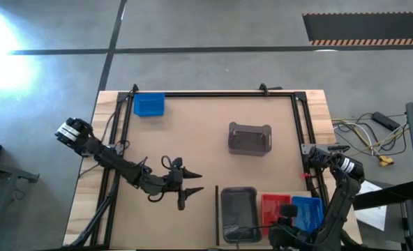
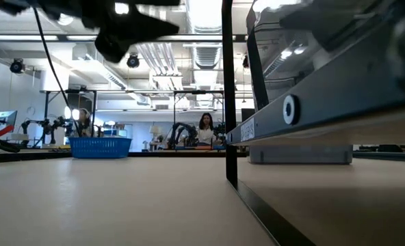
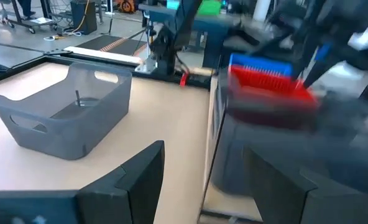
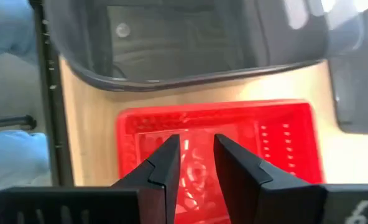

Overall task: Stack baskets on shelf by color
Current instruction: Stack the blue bin on top of the blue bin on the shelf

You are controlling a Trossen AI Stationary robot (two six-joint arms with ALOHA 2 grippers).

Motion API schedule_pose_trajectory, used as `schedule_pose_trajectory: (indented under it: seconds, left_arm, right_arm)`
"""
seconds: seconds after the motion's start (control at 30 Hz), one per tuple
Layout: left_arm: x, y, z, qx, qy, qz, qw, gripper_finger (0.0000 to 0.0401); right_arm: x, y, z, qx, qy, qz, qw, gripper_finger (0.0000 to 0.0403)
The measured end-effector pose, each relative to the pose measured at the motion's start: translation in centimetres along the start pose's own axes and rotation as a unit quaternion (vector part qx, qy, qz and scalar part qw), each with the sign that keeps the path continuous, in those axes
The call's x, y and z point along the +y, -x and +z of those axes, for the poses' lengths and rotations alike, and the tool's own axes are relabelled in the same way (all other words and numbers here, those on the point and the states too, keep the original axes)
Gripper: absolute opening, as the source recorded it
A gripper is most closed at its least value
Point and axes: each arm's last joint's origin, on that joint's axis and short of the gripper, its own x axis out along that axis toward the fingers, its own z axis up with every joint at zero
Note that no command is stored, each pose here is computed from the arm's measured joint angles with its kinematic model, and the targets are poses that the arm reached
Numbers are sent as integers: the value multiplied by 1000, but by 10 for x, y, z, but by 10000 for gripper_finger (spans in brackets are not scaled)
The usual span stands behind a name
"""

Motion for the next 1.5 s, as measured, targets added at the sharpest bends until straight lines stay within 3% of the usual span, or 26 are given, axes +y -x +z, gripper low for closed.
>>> schedule_pose_trajectory:
  seconds: [0.1,0.2,0.27,0.33,0.47,0.6,0.67,0.83,0.97,1.1,1.37,1.5]
  left_arm:
    - [9,9,19,1,32,35,999,198]
    - [29,21,35,45,43,124,990,190]
    - [51,31,46,93,67,192,975,182]
    - [79,41,56,132,100,274,947,173]
    - [141,59,63,186,139,436,870,157]
    - [201,67,68,186,158,533,810,149]
    - [231,68,74,195,185,532,803,148]
    - [296,63,77,184,230,472,831,157]
    - [327,49,67,190,244,474,824,174]
    - [344,32,53,239,238,480,810,181]
    - [355,19,15,343,214,531,745,165]
    - [345,15,12,379,179,510,751,104]
  right_arm:
    - [-2,1,-3,3,6,-12,1000,86]
    - [-2,2,-3,-5,4,-13,1000,79]
    - [-2,2,-3,-12,1,-16,1000,76]
    - [-2,2,-3,-18,1,-17,1000,72]
    - [1,10,-2,-23,-19,3,1000,64]
    - [6,21,-6,-46,-22,19,999,57]
    - [7,24,-9,-62,-17,19,998,53]
    - [10,30,-16,-100,-9,14,995,46]
    - [10,31,-17,-121,-18,10,992,43]
    - [11,31,-18,-123,-23,11,992,43]
    - [16,26,-20,-125,-20,7,992,43]
    - [19,23,-21,-126,-17,6,992,43]
